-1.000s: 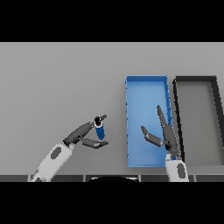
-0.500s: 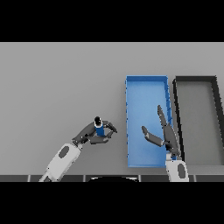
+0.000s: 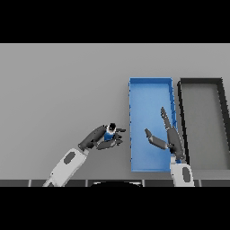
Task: Pick up the blue pipe and place it into the blue bin.
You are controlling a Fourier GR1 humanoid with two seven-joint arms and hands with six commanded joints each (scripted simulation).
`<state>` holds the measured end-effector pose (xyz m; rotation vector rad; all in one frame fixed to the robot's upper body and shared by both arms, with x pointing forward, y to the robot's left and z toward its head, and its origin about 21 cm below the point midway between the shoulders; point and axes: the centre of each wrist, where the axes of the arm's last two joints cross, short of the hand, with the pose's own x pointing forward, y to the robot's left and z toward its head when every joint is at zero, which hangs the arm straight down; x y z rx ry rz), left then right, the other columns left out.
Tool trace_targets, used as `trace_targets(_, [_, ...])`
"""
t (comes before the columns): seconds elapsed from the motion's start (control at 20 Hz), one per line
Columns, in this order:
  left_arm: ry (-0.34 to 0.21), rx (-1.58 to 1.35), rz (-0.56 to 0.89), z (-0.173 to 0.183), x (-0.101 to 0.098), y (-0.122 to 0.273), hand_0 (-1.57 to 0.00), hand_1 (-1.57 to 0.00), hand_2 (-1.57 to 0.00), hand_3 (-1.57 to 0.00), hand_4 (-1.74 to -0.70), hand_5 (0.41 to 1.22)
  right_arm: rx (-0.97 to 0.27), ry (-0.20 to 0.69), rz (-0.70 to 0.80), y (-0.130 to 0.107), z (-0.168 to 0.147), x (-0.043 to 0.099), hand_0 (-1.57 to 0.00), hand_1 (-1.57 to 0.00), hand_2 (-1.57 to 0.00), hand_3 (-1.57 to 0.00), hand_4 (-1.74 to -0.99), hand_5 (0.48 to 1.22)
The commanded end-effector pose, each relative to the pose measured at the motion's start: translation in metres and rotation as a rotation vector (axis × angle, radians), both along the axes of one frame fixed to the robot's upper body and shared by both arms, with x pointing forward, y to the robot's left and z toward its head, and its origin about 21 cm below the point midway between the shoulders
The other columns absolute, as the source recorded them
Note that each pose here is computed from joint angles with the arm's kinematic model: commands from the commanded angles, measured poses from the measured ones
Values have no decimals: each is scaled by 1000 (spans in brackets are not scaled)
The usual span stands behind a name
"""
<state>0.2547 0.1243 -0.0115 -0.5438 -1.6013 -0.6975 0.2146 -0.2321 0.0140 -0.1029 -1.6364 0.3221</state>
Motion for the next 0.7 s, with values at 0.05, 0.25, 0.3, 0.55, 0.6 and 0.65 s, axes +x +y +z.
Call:
trace_targets(0.05, [-28, -27, 8, 12, 2, -5, -1498, -1510, -1513, -1436, -1716, 1196, -2, -4, -6, 0, 1, 1, 1, 1, 1, 1, -1187, 605])
trace_targets(0.25, [-74, -82, -29, 36, -1, -14, -1541, -1546, -1547, -1469, -1731, 1211, -20, -2, -11, -6, -2, -1, 1, 1, 1, 1, -1164, 602])
trace_targets(0.3, [-78, -73, -45, 42, 1, -20, -1547, -1551, -1552, -1476, -1733, 1213, -14, -15, -19, -6, 1, 0, 1, 1, 1, 1, -1157, 600])
trace_targets(0.55, [-88, -42, -68, 58, -4, -20, -1563, -1564, -1565, -1495, -1738, 1218, -20, -39, -16, -7, 0, -3, 1, 1, 1, 1, -1133, 606])
trace_targets(0.6, [-83, -31, -64, 57, -4, -19, -1565, -1566, -1566, -1496, -1739, 1219, -22, -37, -18, -9, 1, -4, 1, 1, 1, 1, -1128, 605])
trace_targets(0.65, [-76, -21, -63, 57, -2, -19, -1566, -1567, -1567, -1496, -1739, 1219, -19, -31, -18, -9, 1, -4, 1, 1, 1, 1, -1127, 605])
